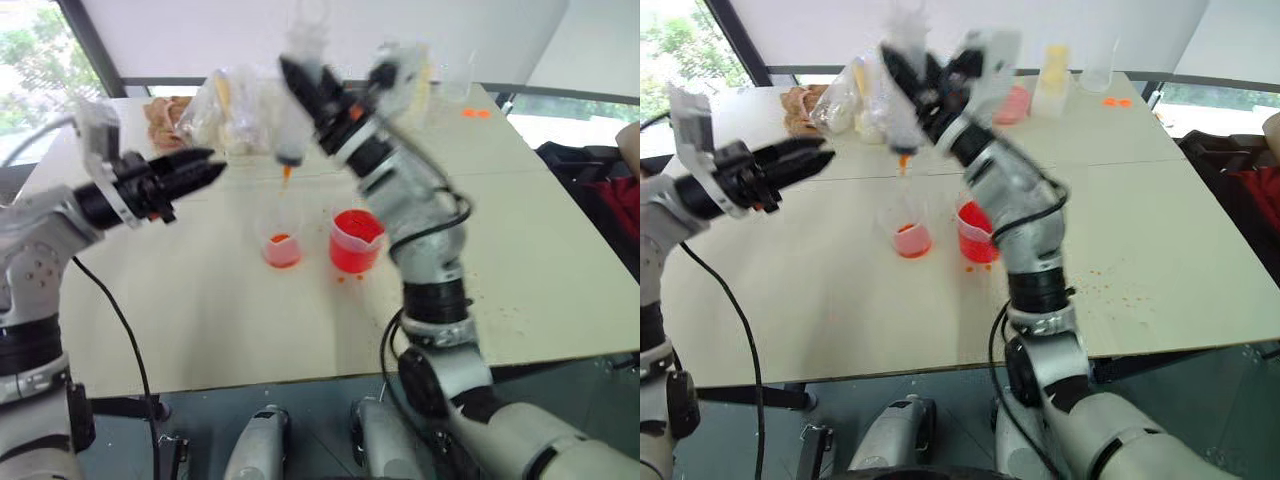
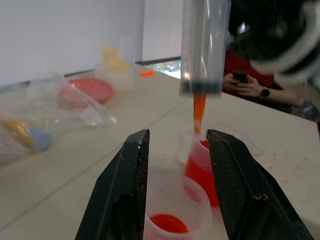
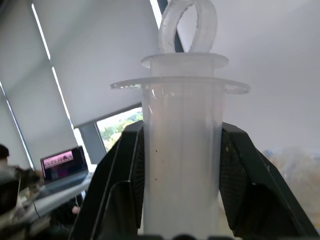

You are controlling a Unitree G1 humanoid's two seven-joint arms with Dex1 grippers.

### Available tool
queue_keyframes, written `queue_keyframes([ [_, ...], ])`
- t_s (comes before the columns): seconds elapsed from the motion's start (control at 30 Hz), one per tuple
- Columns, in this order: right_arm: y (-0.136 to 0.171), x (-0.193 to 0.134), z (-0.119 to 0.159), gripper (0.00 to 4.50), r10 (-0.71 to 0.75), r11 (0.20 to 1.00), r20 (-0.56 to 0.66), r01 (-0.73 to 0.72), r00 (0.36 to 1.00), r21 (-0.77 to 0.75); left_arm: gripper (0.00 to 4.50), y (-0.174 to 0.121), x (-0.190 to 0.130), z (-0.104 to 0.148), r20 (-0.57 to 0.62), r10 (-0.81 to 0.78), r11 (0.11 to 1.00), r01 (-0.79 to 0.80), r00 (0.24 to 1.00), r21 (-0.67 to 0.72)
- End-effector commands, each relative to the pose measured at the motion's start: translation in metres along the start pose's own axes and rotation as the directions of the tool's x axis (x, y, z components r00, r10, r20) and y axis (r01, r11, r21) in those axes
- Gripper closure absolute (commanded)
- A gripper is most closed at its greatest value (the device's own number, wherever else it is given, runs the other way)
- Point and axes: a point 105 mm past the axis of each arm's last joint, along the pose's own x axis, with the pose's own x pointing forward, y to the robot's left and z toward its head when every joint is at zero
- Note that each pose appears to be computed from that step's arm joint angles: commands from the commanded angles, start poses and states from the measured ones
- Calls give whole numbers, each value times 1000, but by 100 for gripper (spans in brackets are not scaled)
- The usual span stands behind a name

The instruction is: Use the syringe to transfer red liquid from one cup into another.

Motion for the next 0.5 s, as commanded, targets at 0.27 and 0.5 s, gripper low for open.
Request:
queue_keyframes([
  [0.27, -107, -117, 37, 308, -428, 870, -503, 494, 751, -3, 265, -57, 11, -32, -146, -141, 973, 164, 979, 160],
  [0.5, -135, -194, -19, 308, -438, 754, -740, 657, 510, 6, 265, -63, 20, -45, -106, -134, 985, 144, 985, 96],
])
